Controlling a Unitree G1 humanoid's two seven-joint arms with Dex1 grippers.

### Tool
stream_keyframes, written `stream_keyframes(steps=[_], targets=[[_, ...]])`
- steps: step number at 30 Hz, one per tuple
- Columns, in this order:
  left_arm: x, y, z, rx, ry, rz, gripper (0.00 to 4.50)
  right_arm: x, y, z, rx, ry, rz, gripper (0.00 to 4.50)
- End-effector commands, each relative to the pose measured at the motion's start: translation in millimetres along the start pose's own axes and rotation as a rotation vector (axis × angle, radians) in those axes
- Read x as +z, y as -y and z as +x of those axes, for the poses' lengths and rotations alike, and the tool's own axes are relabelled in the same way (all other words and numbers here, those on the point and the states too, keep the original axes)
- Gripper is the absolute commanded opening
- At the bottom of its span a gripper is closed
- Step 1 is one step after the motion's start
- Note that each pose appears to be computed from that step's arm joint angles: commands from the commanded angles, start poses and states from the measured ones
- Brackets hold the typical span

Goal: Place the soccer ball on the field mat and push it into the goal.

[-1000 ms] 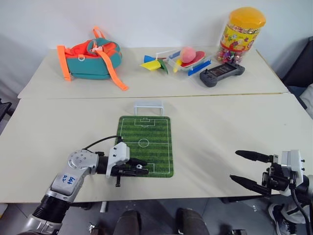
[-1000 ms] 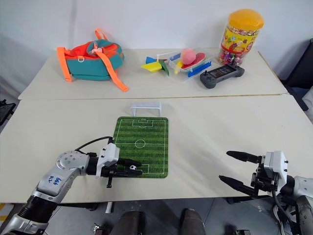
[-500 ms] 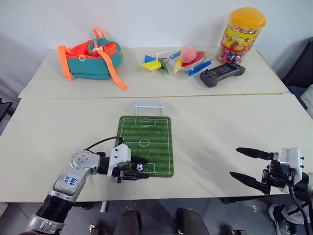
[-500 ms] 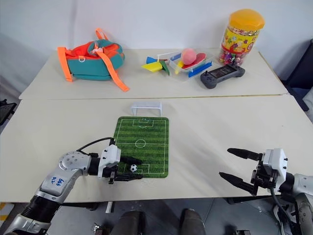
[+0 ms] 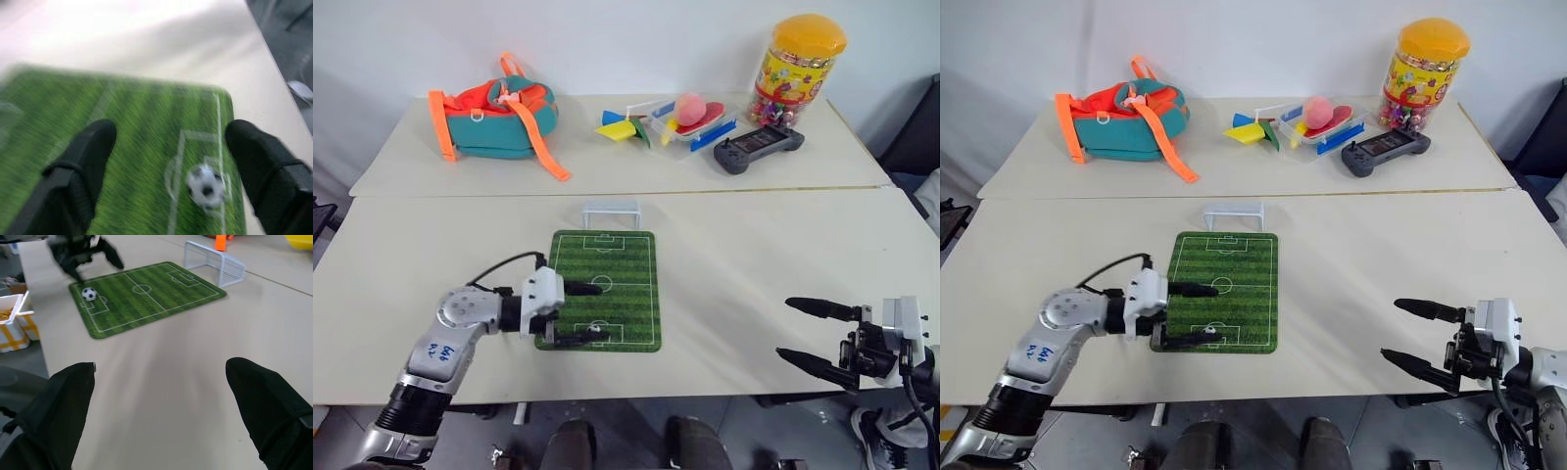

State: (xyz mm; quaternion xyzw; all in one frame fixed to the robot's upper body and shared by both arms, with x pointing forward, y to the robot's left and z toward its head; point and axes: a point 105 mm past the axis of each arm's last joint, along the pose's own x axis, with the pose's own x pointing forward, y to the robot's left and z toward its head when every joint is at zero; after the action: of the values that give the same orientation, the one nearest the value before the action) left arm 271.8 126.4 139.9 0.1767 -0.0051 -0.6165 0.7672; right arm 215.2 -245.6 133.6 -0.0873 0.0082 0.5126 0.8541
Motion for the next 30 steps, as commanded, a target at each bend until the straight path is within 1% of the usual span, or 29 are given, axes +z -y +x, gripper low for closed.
stream_keyframes(steps=[1, 3, 7, 8, 9, 14, 18, 23, 25, 26, 30], targets=[[10.8, 15.2, -5.6, -0.068, 0.024, 0.005, 2.59, 7.8, -6.0, 0.0, 0.011, 0.033, -0.017, 4.50], [7.2, 27.5, -6.6, -0.116, 0.017, -0.020, 1.90, 6.2, -10.1, 2.9, 0.009, 0.044, -0.006, 4.50], [0.9, 41.8, -6.2, -0.177, -0.007, -0.055, 0.52, 4.2, -14.6, 4.7, -0.003, 0.058, 0.006, 4.50], [-3.0, 46.0, -6.4, -0.197, -0.026, -0.071, 0.21, 4.7, -15.4, 5.1, -0.013, 0.074, 0.012, 4.50], [-5.6, 48.6, -6.6, -0.210, -0.038, -0.081, 0.03, 5.2, -15.9, 5.3, -0.021, 0.085, 0.016, 4.50], [-18.5, 50.7, -4.1, -0.227, -0.077, -0.114, 0.03, 7.1, -19.6, 9.9, -0.034, 0.127, 0.040, 4.50], [-32.4, 39.0, -0.6, -0.190, -0.123, -0.117, 0.03, 7.3, -15.4, 16.2, -0.051, 0.134, 0.029, 4.50], [-42.6, 23.6, 3.5, -0.150, -0.155, -0.101, 0.03, 6.3, -11.9, 16.8, -0.065, 0.127, 0.017, 4.50], [-47.3, 8.7, 6.8, -0.097, -0.167, -0.064, 0.03, 6.8, -9.1, 17.1, -0.077, 0.126, 0.011, 4.50], [-44.6, -2.4, 9.3, -0.054, -0.152, -0.032, 0.03, 7.1, -8.0, 17.1, -0.082, 0.125, 0.008, 4.50], [-23.6, -55.6, 13.6, 0.177, -0.080, 0.079, 0.03, 7.9, -5.3, 16.4, -0.095, 0.119, -0.002, 4.50]])
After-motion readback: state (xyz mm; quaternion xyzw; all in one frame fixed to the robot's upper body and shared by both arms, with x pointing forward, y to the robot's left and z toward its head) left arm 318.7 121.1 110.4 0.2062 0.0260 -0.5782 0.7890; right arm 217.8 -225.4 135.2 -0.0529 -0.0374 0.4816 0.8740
